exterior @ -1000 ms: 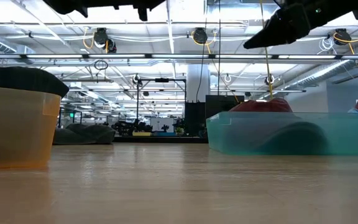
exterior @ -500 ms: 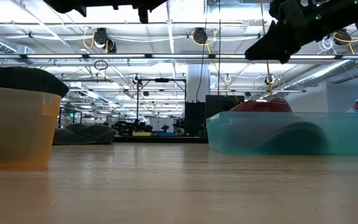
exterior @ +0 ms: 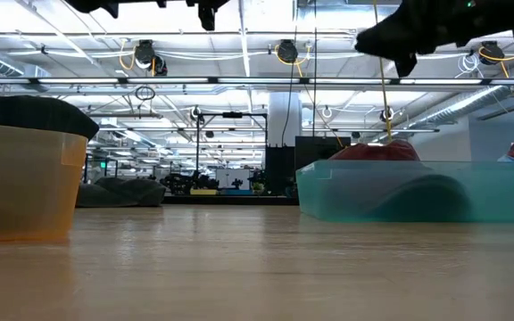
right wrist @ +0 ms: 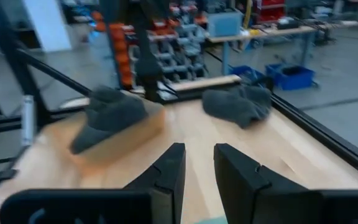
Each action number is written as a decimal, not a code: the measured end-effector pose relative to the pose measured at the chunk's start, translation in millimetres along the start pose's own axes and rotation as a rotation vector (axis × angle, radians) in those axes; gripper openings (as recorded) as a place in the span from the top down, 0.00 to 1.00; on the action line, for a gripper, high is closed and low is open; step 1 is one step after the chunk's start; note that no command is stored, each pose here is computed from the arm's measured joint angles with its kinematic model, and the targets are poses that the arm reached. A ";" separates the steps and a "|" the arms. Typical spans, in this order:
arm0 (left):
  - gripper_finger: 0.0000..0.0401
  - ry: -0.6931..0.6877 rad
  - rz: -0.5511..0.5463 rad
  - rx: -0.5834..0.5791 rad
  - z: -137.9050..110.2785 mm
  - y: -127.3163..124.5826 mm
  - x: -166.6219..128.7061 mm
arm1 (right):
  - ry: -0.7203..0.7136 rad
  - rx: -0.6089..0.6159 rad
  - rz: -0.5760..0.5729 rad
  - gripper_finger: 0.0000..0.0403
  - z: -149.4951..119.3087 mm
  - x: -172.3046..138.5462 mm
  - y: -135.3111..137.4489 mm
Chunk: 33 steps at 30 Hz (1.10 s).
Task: Pick & Place hat
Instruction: Put the red cap into the blue bin
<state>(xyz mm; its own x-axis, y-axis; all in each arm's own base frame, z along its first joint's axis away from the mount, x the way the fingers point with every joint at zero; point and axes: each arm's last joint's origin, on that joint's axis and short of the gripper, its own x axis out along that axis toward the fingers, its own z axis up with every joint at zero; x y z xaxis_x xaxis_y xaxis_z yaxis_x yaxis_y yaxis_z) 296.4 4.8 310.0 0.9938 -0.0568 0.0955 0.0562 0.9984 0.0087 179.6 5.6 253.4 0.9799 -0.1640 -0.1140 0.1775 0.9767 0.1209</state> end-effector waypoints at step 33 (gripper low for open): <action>0.82 0.069 0.116 -0.066 -15.3 1.9 24.7 | 0.215 -0.063 -0.211 0.82 -19.6 -25.7 -13.1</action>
<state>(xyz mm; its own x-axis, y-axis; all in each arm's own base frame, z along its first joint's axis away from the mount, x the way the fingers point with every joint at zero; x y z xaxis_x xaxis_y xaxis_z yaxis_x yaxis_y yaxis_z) 322.5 5.3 297.0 0.9981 0.0567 0.0232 -0.0551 0.9964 -0.0637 150.3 -0.2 235.4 0.8792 -0.3372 -0.3366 0.3619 0.9321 0.0114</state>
